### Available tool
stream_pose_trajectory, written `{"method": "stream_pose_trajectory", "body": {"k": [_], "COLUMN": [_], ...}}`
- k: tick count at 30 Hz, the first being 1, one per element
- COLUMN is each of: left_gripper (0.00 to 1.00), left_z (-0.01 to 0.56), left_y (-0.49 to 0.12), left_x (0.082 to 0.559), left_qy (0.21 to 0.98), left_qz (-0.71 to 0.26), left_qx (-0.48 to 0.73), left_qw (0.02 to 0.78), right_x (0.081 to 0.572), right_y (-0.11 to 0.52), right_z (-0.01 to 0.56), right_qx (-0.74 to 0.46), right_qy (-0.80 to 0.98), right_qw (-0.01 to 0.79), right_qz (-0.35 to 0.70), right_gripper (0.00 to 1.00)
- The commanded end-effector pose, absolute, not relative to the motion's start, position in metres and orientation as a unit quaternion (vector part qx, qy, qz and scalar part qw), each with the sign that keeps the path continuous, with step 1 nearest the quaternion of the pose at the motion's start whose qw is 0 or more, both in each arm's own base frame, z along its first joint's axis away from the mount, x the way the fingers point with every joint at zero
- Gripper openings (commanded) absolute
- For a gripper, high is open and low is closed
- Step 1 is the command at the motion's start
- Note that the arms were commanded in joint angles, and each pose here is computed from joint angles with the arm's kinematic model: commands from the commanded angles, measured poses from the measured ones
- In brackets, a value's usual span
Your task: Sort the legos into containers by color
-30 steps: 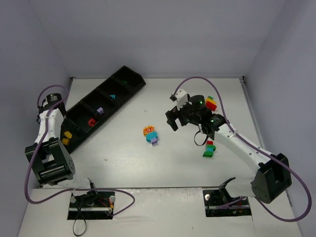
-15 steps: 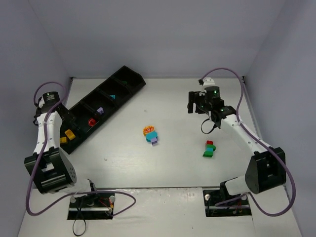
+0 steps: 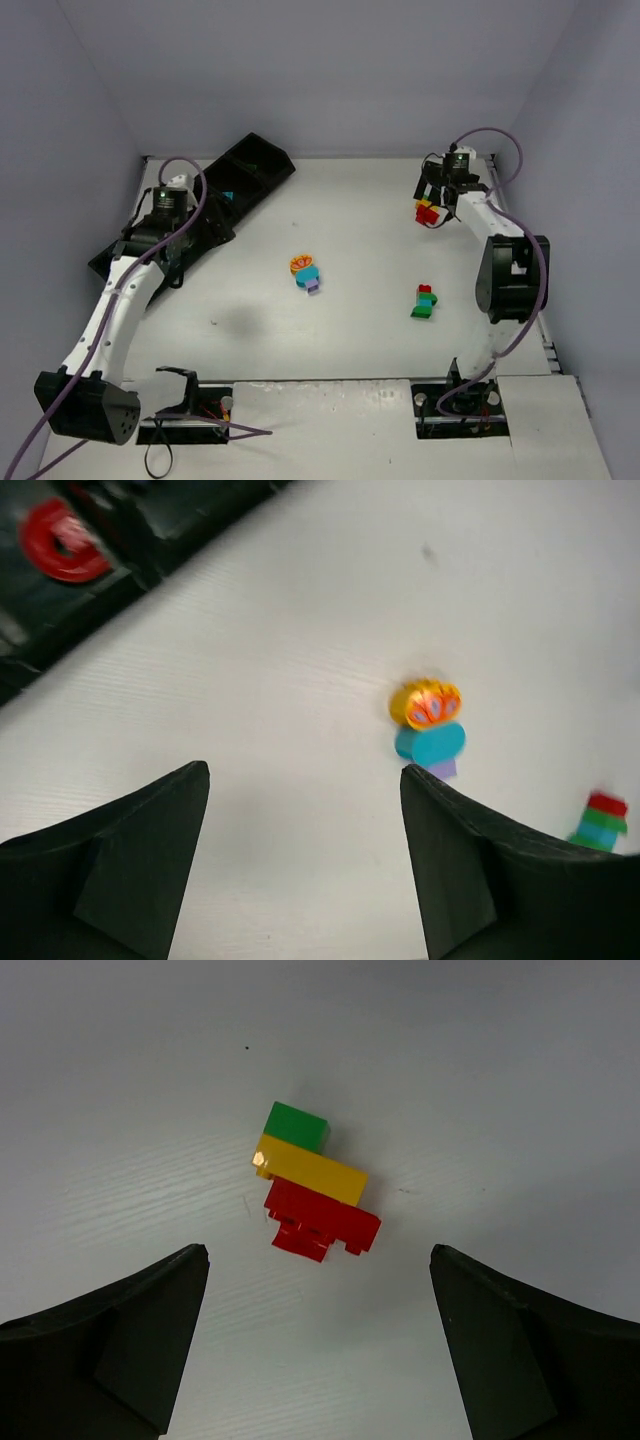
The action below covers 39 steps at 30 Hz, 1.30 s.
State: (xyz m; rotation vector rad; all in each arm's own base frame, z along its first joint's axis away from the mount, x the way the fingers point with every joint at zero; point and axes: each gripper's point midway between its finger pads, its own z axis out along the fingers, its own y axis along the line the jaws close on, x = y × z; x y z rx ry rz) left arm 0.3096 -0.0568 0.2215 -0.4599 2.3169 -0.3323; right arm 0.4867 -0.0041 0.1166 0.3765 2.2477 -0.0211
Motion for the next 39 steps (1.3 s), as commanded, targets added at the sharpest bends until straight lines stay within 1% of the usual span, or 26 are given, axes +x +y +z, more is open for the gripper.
{"method": "stream_pose_trajectory", "body": {"k": [1, 5, 10, 16, 17, 20, 21, 23, 25, 27, 28, 32, 39], "left_gripper": [0.71, 0.71, 0.71, 0.71, 0.71, 0.71, 0.72, 0.71, 0.71, 0.71, 0.71, 0.71, 0.71], "left_z": [0.233, 0.223, 0.213, 0.212, 0.211, 0.213, 0.213, 0.212, 0.210, 0.207, 0.208, 0.207, 0.204], "left_y": [-0.096, -0.124, -0.134, -0.145, -0.146, -0.152, -0.154, -0.158, -0.162, -0.166, -0.168, -0.175, -0.177], "left_x": [0.304, 0.293, 0.290, 0.295, 0.296, 0.297, 0.298, 0.297, 0.297, 0.296, 0.296, 0.293, 0.287], "left_qy": [0.898, 0.906, 0.911, 0.913, 0.913, 0.913, 0.912, 0.913, 0.914, 0.915, 0.915, 0.916, 0.918], "left_qz": [-0.191, -0.208, -0.212, -0.217, -0.217, -0.221, -0.222, -0.224, -0.228, -0.230, -0.232, -0.236, -0.237], "left_qx": [-0.122, -0.084, -0.073, -0.062, -0.062, -0.055, -0.053, -0.050, -0.046, -0.041, -0.040, -0.029, -0.024], "left_qw": [0.378, 0.359, 0.347, 0.340, 0.339, 0.339, 0.340, 0.336, 0.334, 0.329, 0.329, 0.323, 0.318], "right_x": [0.518, 0.528, 0.529, 0.517, 0.512, 0.502, 0.493, 0.486, 0.472, 0.469, 0.461, 0.457, 0.457], "right_y": [-0.008, -0.013, -0.007, 0.010, 0.013, 0.021, 0.025, 0.041, 0.054, 0.059, 0.063, 0.075, 0.076], "right_z": [0.135, 0.111, 0.086, 0.054, 0.050, 0.050, 0.044, 0.047, 0.037, 0.038, 0.031, 0.031, 0.030], "right_qx": [0.147, 0.126, 0.096, 0.074, 0.071, 0.071, 0.070, 0.057, 0.047, 0.046, 0.043, 0.036, 0.049], "right_qy": [0.882, 0.895, 0.909, 0.926, 0.929, 0.930, 0.934, 0.933, 0.937, 0.935, 0.937, 0.936, 0.933], "right_qw": [0.448, 0.428, 0.405, 0.368, 0.361, 0.357, 0.347, 0.352, 0.341, 0.350, 0.343, 0.348, 0.355], "right_qz": [-0.014, -0.023, -0.008, 0.035, 0.041, 0.051, 0.052, 0.055, 0.052, 0.043, 0.042, 0.046, 0.038], "right_gripper": [0.89, 0.89, 0.88, 0.82, 0.79, 0.75, 0.69, 0.64, 0.56, 0.47, 0.46, 0.38, 0.38]}}
